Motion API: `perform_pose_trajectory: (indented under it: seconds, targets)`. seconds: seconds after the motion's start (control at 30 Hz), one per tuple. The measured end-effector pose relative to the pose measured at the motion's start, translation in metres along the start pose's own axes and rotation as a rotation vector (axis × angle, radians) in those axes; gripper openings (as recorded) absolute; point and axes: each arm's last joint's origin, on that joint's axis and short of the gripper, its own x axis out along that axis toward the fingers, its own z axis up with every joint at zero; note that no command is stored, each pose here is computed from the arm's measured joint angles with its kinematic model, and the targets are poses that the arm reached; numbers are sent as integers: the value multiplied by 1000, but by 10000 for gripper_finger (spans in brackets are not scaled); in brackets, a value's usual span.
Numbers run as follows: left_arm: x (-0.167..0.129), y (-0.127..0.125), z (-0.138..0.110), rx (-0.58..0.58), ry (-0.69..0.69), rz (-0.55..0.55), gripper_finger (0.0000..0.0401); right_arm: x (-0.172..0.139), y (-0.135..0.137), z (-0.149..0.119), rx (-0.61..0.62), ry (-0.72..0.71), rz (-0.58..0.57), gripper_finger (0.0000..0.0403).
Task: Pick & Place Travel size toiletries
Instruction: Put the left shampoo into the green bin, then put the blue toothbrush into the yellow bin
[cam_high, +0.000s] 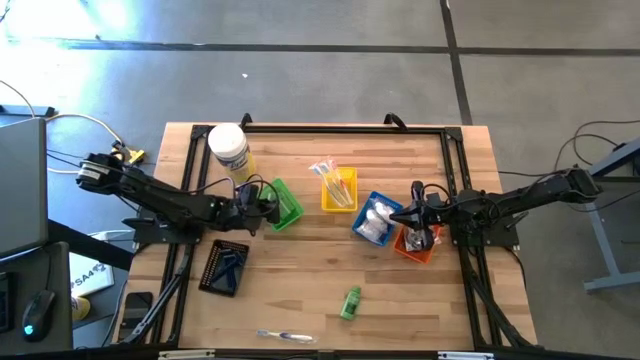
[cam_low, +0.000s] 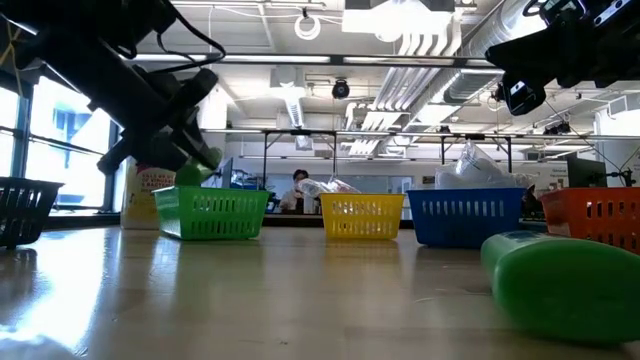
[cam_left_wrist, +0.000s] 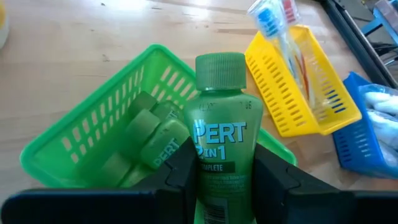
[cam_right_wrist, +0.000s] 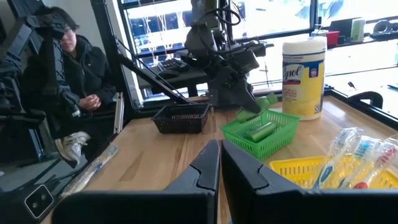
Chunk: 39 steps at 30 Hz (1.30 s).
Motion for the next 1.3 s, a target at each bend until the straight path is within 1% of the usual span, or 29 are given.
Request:
perform_pose_trajectory:
  seconds: [0.13, 0.2, 0.47, 0.6, 0.73, 1.03, 1.13, 1.23, 1.3]
  targets:
    - [1, 0, -1, 4, 1, 2, 98, 0, 0, 0, 0, 0, 0, 9]
    - [1, 0, -1, 8, 1, 1, 105, 0, 0, 0, 0, 1, 0, 9]
    - [1, 0, -1, 7, 2, -2, 178, 0, 0, 0, 4, 0, 0, 9]
    - [1, 0, -1, 4, 4, -3, 201, 0, 0, 0, 6, 0, 0, 9]
    - [1, -1, -1, 3, 3, -4, 208, 0, 0, 0, 7, 0, 0, 9]
    - [-1, -1, 1, 6, 6, -9, 210, 0, 0, 0, 7, 0, 0, 9]
    - [-6, -3, 6, 57, -4, -36, 210, 0, 0, 0, 7, 1, 0, 9]
    - [-13, -7, 13, 165, -17, -62, 210, 0, 0, 0, 7, 1, 0, 9]
    - [-20, -15, 22, 271, -26, -88, 210, 0, 0, 0, 8, 1, 0, 9]
